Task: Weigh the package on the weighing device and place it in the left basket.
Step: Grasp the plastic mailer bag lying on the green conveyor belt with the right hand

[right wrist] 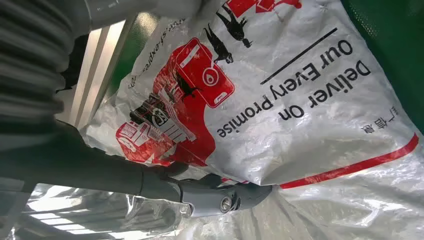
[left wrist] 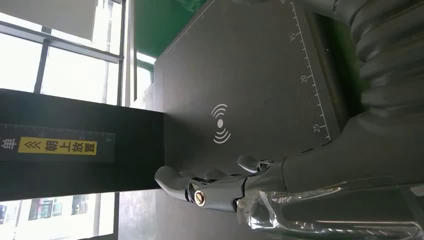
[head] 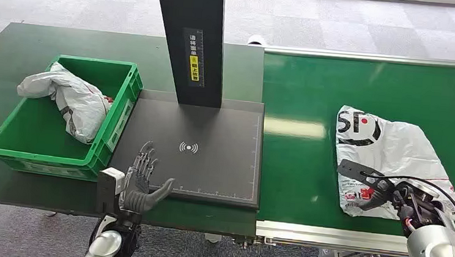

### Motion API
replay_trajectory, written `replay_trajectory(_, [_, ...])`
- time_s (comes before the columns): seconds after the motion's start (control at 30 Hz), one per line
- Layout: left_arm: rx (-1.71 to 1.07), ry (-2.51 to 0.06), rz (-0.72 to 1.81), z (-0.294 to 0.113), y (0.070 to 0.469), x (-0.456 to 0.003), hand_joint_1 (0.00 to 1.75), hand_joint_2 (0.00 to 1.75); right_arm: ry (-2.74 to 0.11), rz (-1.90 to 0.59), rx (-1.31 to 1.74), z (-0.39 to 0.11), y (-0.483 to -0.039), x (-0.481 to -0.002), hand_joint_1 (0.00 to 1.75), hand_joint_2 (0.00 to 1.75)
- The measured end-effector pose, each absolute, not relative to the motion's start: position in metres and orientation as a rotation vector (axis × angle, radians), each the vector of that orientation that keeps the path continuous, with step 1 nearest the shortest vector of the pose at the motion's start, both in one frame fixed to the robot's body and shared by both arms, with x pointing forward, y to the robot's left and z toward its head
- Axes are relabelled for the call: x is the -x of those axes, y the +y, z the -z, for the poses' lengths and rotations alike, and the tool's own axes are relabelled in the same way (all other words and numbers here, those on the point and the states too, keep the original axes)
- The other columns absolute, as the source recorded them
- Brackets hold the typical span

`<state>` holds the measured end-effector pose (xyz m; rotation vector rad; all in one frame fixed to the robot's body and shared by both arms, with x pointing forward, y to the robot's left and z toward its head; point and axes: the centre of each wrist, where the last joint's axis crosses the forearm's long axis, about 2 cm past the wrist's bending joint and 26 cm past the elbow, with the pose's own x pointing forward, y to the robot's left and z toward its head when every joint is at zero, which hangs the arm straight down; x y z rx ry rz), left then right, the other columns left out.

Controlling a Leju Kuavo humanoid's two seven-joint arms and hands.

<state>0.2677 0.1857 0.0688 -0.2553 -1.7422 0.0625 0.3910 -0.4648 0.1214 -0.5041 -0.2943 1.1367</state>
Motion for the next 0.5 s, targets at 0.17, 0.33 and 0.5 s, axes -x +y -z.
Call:
replay_trajectory(0.17, [0.264,-1.737,-0.065,-0.068,0.186,-0.267,0.0,1.75,-0.323,-1.176,0.418,-0.123,-0.463,-0.392,1.75,1.75])
replay_trajectory(0.33, [0.263,-1.728,-0.062,-0.068,0.186,-0.268,0.0,1.75,-0.349,-1.247,0.376,-0.127,-0.457,-0.397,1.75,1.75])
replay_trajectory(0.5, [0.251,-1.726,-0.062,-0.068,0.189,-0.268,0.0,1.75,-0.389,-1.311,0.382,-0.134,-0.451,-0.404,1.75,1.75])
